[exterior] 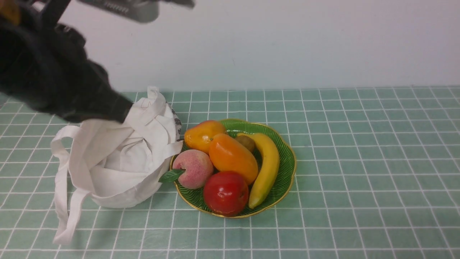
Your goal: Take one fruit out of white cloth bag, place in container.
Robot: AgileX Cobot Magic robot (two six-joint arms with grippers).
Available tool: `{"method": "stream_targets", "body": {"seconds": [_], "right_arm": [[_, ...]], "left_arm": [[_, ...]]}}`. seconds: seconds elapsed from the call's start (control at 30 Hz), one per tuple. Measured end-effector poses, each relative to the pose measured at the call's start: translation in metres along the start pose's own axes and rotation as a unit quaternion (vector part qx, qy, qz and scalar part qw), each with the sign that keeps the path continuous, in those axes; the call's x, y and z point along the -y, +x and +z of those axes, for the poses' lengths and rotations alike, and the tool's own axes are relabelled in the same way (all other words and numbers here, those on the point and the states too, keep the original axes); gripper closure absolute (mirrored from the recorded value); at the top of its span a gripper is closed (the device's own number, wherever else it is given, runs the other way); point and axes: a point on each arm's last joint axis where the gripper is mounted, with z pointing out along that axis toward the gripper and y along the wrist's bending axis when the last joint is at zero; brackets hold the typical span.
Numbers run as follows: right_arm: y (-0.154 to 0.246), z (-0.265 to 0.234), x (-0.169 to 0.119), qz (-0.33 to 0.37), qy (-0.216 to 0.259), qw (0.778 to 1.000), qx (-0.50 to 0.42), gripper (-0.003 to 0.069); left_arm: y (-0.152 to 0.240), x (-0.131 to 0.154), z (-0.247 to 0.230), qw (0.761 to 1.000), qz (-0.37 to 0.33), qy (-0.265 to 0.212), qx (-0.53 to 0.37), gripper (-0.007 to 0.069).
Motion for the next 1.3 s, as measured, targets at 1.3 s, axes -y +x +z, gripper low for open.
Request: {"method": "stream_targets", "body": {"seconds": [1.3], "right_arm": [[0.0, 0.0, 0.0, 0.0, 0.0, 1.0, 0.0, 0.0674]], "left_arm": [[0.176, 0.014, 0.013, 0.964, -0.023, -0.003, 0.264, 0.0633]]}}
